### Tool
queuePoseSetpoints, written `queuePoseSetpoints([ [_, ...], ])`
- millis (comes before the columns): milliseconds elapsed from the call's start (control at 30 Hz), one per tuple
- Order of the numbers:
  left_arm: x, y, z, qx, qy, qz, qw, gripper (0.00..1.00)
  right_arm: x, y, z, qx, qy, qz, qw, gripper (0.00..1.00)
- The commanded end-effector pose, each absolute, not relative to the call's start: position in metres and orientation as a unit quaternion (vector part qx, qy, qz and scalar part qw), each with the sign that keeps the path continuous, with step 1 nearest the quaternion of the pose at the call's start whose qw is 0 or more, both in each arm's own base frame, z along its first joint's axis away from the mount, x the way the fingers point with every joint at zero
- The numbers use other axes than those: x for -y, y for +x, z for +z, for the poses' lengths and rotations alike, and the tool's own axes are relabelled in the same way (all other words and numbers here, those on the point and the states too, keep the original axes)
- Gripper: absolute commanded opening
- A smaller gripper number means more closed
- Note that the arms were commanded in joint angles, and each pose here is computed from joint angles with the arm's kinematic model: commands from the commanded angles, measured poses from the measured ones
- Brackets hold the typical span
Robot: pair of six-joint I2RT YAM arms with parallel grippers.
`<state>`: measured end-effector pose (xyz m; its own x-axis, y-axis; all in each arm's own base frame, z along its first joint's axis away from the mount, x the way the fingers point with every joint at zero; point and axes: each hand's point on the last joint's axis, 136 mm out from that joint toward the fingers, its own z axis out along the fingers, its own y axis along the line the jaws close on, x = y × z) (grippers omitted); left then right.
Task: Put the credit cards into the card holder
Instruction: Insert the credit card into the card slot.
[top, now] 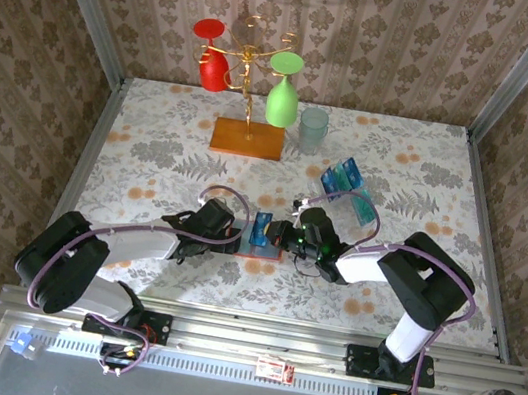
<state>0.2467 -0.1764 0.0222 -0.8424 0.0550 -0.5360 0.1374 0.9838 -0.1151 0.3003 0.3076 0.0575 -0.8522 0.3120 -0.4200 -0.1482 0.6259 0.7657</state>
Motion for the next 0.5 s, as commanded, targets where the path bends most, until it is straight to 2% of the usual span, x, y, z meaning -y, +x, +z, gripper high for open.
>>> queuePoseSetpoints([
  [0,0.164,0.235,0.012,-0.963,0.046,-0.054,0.258,1.00,-0.304,0.298,0.046,-0.865,0.055,0.421,0.268,0.00],
  [467,0.164,0.235,0.012,-0.963,0.047,-0.054,0.260,1.00,-0.308,0.289,0.035,-0.870,0.060,0.418,0.253,0.00],
])
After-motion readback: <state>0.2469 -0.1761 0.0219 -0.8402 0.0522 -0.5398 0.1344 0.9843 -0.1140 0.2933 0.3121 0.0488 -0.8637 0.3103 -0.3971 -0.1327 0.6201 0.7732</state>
